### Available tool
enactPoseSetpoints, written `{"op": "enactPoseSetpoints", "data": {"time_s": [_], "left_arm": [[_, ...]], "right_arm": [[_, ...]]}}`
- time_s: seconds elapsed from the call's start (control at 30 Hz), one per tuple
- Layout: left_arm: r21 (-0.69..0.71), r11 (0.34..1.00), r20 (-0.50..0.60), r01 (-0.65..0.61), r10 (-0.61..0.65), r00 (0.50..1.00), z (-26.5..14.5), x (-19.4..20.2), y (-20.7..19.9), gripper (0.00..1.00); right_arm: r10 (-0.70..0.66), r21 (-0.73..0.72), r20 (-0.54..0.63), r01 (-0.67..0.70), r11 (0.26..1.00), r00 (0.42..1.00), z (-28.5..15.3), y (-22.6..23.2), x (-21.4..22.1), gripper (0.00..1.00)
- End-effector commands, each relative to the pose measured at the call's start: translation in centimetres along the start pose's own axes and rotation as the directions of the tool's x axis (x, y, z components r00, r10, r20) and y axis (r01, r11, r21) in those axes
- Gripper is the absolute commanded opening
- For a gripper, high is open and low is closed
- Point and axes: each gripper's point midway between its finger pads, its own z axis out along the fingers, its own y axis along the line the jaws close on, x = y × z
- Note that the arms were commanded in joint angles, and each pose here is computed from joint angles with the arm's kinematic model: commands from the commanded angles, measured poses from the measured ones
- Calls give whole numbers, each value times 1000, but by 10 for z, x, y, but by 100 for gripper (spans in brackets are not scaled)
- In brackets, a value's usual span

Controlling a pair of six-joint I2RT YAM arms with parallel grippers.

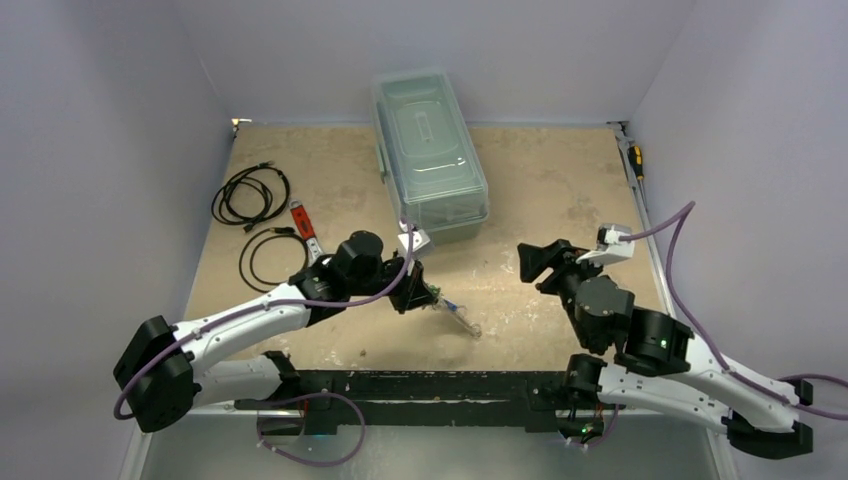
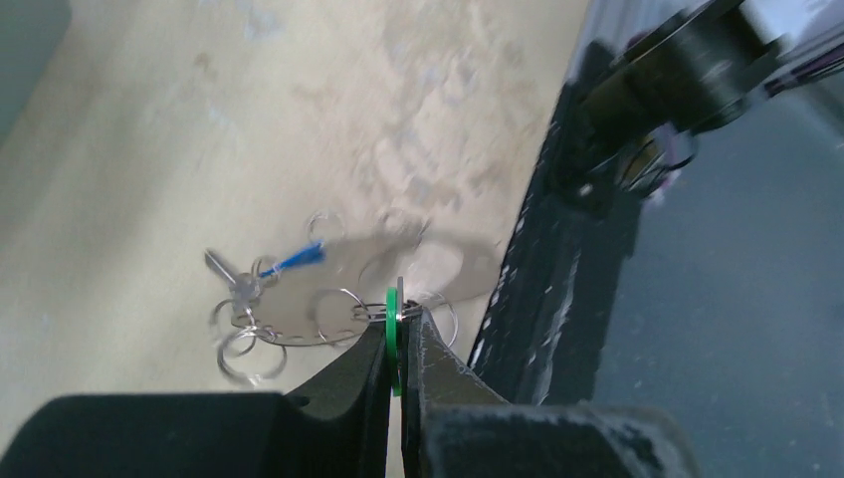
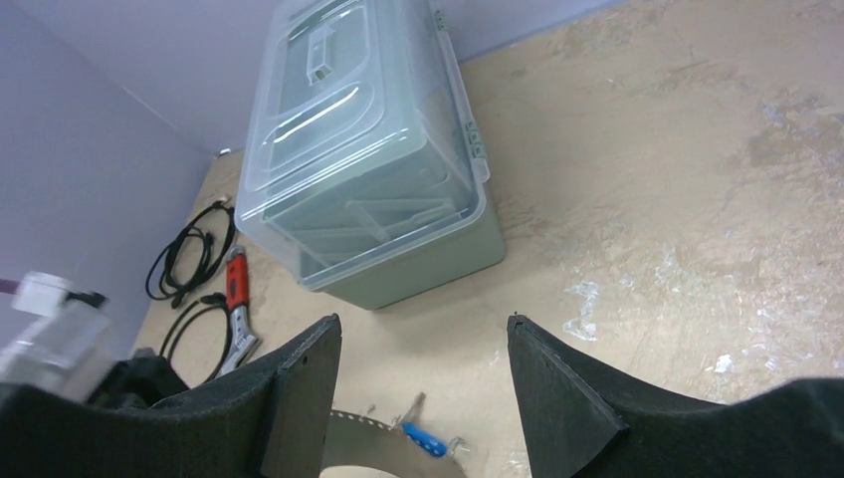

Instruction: Put the keys on the keyring

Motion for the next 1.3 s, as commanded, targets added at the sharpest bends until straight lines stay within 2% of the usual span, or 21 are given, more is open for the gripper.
{"op": "enactPoseSetpoints", "data": {"time_s": [0.0,0.13,0.3,0.47,0.63,0.87,1.03,1.17,1.27], "left_arm": [[-151,986,-196,-65,34,980,-3,64,46,0],[-167,984,-279,-70,21,960,-1,82,55,0],[-191,970,-294,-149,88,952,-7,87,65,0],[-212,961,-283,-177,113,953,-4,80,71,0],[-270,938,-356,-218,114,928,-6,79,87,0],[-297,909,-385,-292,166,908,-12,64,94,1],[-367,847,-437,-385,208,875,-27,48,109,3],[-431,779,-493,-455,219,842,-44,46,125,14],[-480,726,-516,-493,220,828,-59,45,134,31]], "right_arm": [[-13,12,13,13,1000,1000,10,9,7,66],[-27,8,4,27,1000,1000,14,15,12,66],[-40,4,6,40,999,999,17,17,17,67],[-46,11,7,46,999,999,18,15,21,68],[-49,9,6,49,999,999,20,15,24,69],[-71,12,-5,71,997,997,25,19,32,70],[-84,8,-5,84,996,996,28,24,34,71],[-103,4,-8,103,995,995,32,30,36,71],[-120,6,-14,120,993,993,33,33,37,71]]}}
